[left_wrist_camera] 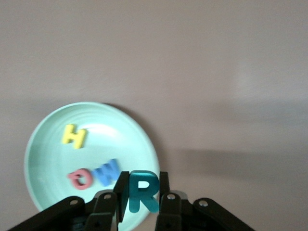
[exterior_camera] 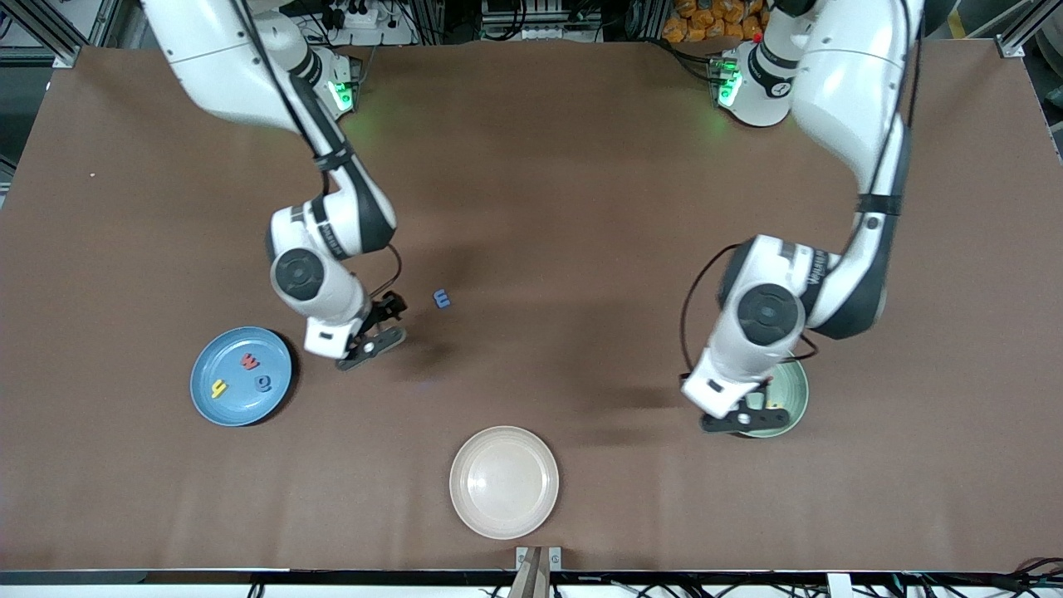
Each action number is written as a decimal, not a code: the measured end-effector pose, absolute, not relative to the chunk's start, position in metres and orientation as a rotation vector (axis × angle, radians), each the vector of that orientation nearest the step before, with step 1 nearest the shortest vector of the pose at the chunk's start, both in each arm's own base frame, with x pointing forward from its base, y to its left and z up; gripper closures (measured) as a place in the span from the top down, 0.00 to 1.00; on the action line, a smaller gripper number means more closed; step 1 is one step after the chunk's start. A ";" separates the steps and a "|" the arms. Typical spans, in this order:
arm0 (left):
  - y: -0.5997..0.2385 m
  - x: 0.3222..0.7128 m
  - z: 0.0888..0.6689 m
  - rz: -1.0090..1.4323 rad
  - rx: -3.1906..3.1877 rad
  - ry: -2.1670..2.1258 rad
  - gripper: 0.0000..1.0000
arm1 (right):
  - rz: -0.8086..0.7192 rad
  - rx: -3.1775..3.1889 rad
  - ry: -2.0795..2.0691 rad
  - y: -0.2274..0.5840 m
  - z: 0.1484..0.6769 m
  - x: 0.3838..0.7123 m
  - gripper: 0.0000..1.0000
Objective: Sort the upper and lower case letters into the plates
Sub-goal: 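Place the R on the green plate while the right gripper grasps the 3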
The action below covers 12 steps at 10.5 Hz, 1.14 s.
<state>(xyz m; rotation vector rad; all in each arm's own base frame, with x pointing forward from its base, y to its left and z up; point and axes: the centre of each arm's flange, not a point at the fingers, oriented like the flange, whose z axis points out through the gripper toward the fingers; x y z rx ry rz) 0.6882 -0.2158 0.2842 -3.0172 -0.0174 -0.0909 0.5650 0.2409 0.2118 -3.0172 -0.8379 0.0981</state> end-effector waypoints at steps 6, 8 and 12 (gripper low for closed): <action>-0.139 0.684 0.323 -0.055 -2.977 -0.025 0.65 | -0.008 -2.956 -0.961 0.299 0.195 0.520 1.00; -0.129 0.683 0.393 -0.122 -2.982 -0.064 0.89 | 0.000 -2.961 -0.948 0.313 0.193 0.510 1.00; -0.059 0.638 0.566 -0.263 -3.014 -0.110 1.00 | -0.003 -2.974 -0.910 0.323 0.180 0.500 1.00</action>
